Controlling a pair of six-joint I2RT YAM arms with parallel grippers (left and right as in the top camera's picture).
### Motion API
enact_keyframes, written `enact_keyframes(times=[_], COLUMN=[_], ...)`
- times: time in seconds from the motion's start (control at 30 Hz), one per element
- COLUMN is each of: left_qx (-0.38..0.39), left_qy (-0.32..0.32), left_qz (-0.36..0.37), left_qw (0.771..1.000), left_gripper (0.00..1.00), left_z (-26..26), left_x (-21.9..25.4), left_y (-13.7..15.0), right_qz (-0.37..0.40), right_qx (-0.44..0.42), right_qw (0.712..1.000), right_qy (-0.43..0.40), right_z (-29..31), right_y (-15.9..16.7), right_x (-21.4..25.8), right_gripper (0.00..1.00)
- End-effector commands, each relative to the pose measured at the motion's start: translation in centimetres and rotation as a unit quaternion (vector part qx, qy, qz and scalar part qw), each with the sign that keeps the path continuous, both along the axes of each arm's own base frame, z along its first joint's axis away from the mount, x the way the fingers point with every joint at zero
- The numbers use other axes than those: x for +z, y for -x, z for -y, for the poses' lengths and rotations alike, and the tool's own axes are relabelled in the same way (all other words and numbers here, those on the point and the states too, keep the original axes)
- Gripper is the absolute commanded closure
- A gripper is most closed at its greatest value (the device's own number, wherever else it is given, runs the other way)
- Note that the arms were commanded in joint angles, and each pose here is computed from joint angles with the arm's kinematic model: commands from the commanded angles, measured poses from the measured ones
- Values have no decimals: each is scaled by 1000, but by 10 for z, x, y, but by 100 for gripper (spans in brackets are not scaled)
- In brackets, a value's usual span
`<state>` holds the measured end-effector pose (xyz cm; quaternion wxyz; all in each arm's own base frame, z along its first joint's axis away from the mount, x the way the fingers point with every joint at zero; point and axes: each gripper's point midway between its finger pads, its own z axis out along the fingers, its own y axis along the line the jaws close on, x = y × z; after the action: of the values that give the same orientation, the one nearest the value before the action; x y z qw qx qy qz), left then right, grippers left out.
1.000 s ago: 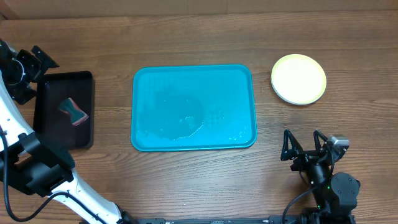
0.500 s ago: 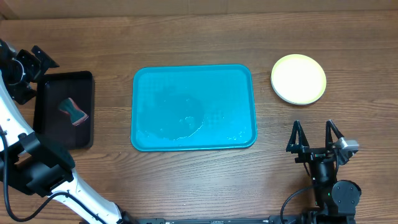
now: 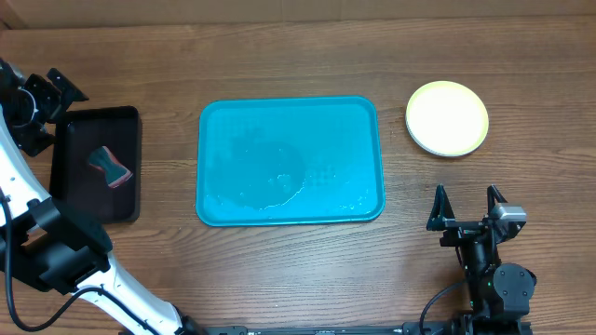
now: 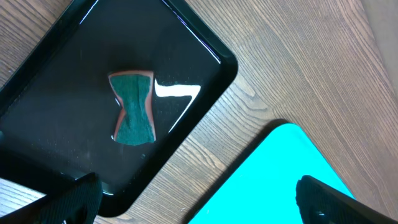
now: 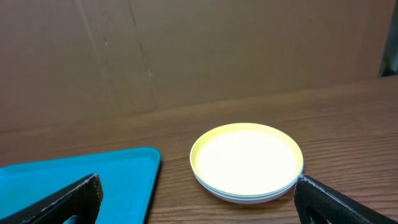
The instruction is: Clean dirty plates on tray and stack at the side
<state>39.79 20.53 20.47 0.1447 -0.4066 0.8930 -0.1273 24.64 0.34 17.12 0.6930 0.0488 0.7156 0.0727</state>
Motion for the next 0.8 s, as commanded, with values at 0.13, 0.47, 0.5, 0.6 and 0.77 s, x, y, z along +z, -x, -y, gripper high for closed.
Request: enact_keyframes(times=[0.13,0.47,0.5,0.6,0.77], left_qx=[-3,-3,-3,-3,-3], left_qy=[-1,-1,-1,-1,0], left_qz=[11,11,11,11,9], left_qw=[1000,1000,1000,1000,1000], left_gripper=[0,0,0,0,0], left_z=[4,4,4,4,4], left_x=[9,9,9,9,6], left_y=[-2,-2,-2,-2,-3], right_qz=[4,4,4,4,4], right_qx=[-7,-7,-7,-7,-7], right_qw=[1000,1000,1000,1000,1000], right_qy=[6,6,6,6,6], right_z=[3,3,3,3,3], right_y=[0,0,0,0,0], right_x=[-1,-1,-1,-1,-1], right_gripper=[0,0,0,0,0])
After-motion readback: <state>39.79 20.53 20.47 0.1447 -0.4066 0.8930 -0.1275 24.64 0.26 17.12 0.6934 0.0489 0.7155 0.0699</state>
